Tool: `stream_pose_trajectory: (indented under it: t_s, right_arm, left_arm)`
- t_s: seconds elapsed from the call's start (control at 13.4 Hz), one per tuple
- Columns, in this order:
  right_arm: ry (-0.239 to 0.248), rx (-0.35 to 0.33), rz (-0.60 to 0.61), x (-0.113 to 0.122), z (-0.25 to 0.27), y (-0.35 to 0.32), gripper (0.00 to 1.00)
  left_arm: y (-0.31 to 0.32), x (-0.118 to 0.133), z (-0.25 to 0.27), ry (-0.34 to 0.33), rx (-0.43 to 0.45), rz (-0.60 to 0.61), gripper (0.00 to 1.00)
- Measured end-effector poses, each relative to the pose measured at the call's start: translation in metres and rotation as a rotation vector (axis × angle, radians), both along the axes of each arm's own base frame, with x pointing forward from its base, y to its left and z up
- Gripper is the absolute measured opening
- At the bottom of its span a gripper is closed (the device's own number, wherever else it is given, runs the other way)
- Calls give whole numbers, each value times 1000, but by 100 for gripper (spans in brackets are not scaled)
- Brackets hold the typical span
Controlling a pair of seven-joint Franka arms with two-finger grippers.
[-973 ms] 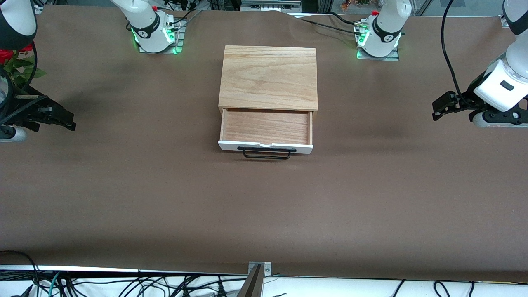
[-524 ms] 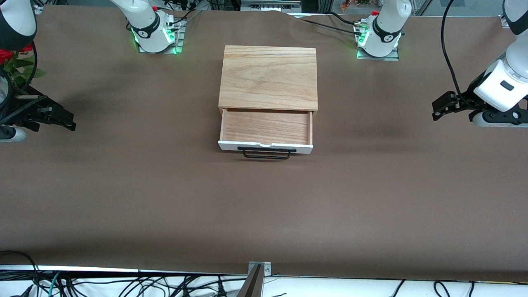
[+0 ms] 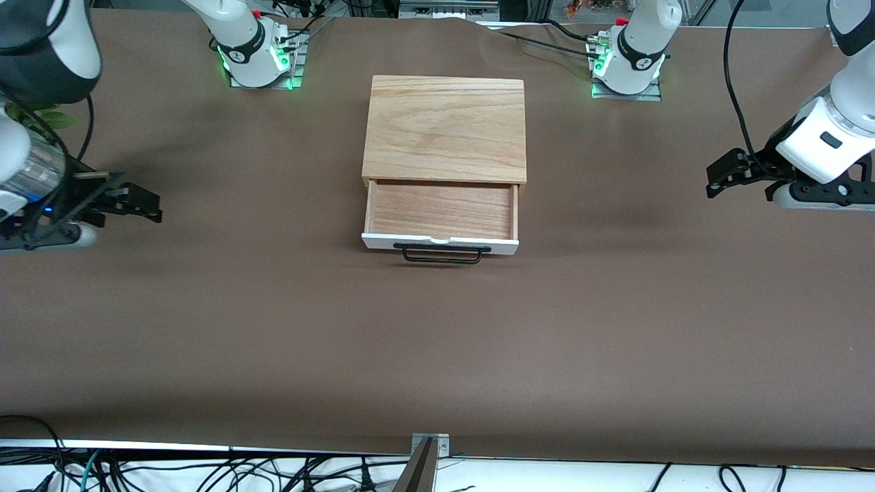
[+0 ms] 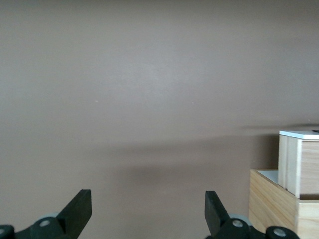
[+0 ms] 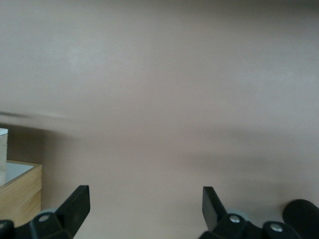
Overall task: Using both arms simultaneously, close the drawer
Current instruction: 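Move the right gripper and the left gripper toward the drawer front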
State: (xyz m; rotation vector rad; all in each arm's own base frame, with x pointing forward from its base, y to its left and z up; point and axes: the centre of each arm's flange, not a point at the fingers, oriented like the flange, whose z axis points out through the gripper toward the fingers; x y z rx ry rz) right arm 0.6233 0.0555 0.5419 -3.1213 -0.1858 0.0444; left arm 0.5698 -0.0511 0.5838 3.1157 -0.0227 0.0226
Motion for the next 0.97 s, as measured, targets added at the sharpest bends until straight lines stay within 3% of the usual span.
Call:
stream_pose_trajectory:
  t_s: [0.45, 0.75, 0.97]
  right_arm:
    - [-4, 124, 37, 18, -42, 58, 100]
    - [7, 165, 83, 30, -94, 113, 100]
    - [14, 237, 77, 36, -133, 147, 100]
  left_arm:
    - [-8, 1, -5, 11, -28, -10, 100]
    - [-46, 19, -53, 96, -212, -15, 100]
    - [-93, 52, -119, 86, -313, -19, 100]
